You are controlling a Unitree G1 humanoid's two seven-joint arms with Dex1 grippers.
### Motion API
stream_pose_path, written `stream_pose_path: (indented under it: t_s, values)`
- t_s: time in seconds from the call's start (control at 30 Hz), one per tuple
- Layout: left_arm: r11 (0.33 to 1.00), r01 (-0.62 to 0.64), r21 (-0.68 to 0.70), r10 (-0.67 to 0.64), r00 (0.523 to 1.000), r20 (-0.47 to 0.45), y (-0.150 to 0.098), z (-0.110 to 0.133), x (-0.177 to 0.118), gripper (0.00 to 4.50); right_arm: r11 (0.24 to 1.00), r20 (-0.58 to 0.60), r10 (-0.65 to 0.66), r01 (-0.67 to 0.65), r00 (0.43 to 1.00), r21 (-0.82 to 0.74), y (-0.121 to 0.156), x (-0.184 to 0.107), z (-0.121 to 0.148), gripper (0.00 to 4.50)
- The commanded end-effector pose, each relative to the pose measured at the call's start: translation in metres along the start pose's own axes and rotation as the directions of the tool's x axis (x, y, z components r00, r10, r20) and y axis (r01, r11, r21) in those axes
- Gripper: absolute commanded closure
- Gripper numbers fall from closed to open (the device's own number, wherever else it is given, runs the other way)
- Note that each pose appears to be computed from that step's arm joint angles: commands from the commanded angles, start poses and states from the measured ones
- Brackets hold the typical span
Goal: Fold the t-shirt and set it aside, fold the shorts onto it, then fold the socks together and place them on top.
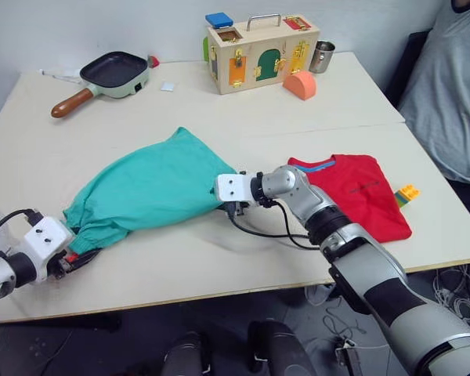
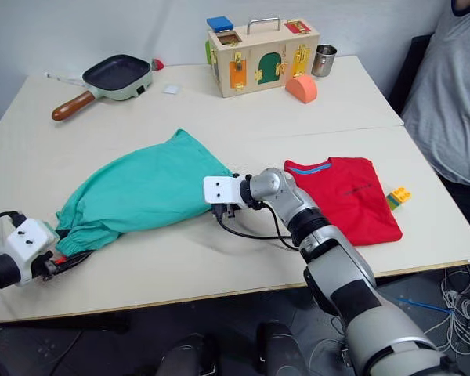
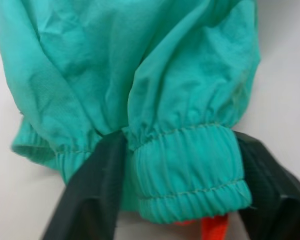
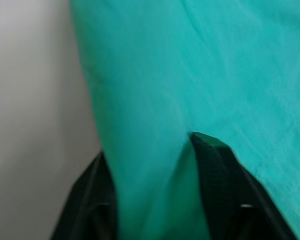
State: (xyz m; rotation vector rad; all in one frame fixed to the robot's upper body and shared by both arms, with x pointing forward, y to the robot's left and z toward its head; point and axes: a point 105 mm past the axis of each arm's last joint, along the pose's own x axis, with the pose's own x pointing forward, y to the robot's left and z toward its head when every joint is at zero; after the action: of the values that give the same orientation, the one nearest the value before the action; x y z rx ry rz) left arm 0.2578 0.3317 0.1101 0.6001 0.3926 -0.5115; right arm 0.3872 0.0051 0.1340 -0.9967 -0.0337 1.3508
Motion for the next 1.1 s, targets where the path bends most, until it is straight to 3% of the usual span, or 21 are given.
stream_pose_path:
  t_s: [0.03,0.07,0.17,0.23,0.47,0.67,1.0,1.1]
  values:
    - [0.994,0.109,-0.017,-0.109,0.994,-0.017,-0.012,-0.01,0.005,2.81,0.998,0.039,0.05,-0.051,0.998,0.022,0.008,-0.015,0.004,4.14]
    - [0.99,0.142,-0.003,-0.142,0.99,0.002,-0.015,-0.007,0.006,3.11,0.997,0.04,0.065,-0.066,0.997,0.031,0.013,-0.02,0.002,4.48]
    - [0.972,0.229,0.043,-0.23,0.973,0.023,-0.022,-0.002,0.009,3.95,0.993,0.031,0.104,-0.106,0.994,0.056,0.026,-0.042,-0.003,4.5]
    - [0.956,0.285,0.071,-0.288,0.956,0.051,-0.028,0.003,0.009,4.26,0.989,0.027,0.127,-0.128,0.992,0.08,0.035,-0.057,-0.005,4.5]
    - [0.866,0.456,0.206,-0.493,0.85,0.188,-0.053,0.032,0.006,4.26,0.97,0.004,0.164,-0.162,0.987,0.181,0.069,-0.114,-0.008,4.5]
    - [0.792,0.564,0.235,-0.605,0.775,0.181,-0.074,0.034,-0.003,4.26,0.93,0.033,0.233,-0.233,0.972,0.283,0.105,-0.135,0.008,4.5]
    - [0.862,0.48,0.161,-0.502,0.852,0.15,-0.032,0.028,-0.01,4.27,0.889,0.178,0.136,-0.199,0.975,0.413,0.119,-0.111,0.019,4.5]
    - [0.865,0.496,0.071,-0.501,0.853,0.146,-0.026,0.032,-0.019,3.3,0.861,0.23,0.22,-0.299,0.948,0.411,0.128,-0.123,0.025,3.58]
